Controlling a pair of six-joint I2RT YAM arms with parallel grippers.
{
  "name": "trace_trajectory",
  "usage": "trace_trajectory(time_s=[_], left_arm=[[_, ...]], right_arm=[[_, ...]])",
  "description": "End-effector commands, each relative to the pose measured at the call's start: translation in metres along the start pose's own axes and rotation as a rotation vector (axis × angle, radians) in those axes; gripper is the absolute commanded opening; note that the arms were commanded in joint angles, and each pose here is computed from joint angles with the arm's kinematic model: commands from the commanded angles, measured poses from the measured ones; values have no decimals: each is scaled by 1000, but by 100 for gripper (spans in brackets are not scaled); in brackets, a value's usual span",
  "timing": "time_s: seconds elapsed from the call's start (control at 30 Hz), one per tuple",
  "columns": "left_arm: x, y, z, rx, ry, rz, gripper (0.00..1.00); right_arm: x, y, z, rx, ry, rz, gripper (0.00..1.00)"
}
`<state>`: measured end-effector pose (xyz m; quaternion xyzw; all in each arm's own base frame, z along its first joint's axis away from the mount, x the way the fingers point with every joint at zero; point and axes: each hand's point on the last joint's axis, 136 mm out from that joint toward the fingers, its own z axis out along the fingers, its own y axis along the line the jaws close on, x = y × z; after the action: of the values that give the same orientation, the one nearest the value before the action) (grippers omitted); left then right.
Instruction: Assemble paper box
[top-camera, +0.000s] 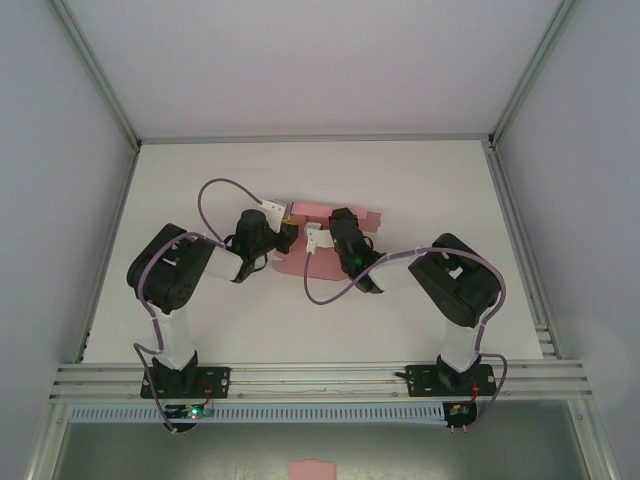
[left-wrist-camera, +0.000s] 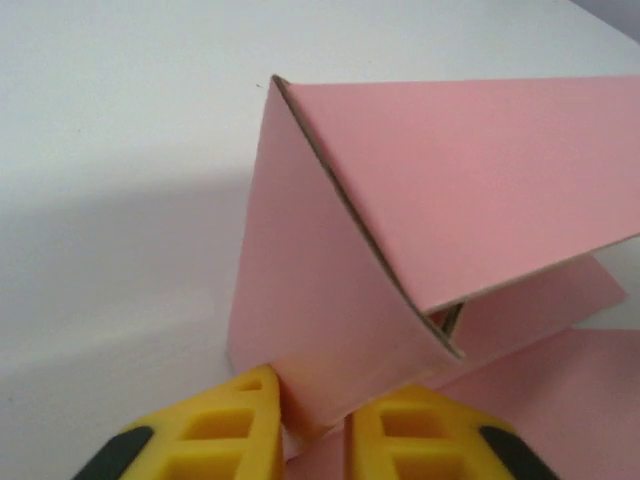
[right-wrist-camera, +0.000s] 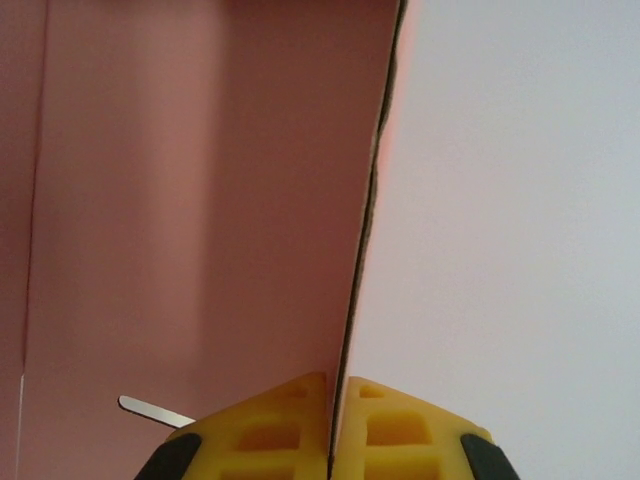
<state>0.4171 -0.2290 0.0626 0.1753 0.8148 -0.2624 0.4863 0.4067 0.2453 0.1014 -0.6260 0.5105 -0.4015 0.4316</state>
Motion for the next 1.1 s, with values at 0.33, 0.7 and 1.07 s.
trace_trajectory(time_s=[0.33,0.7,1.07], left_arm=[[-98,2,16,-165,-295,8,0],[-52,79,-9,-843,-217,-300,0],[-62,55,4,-683,-209,-217,0]], right_arm=[[-34,131,-29,-475,-233,-158,0],[-36,119,-37,-535,-226,-30,0],[-38,66,-30,-479,-230,261,8]])
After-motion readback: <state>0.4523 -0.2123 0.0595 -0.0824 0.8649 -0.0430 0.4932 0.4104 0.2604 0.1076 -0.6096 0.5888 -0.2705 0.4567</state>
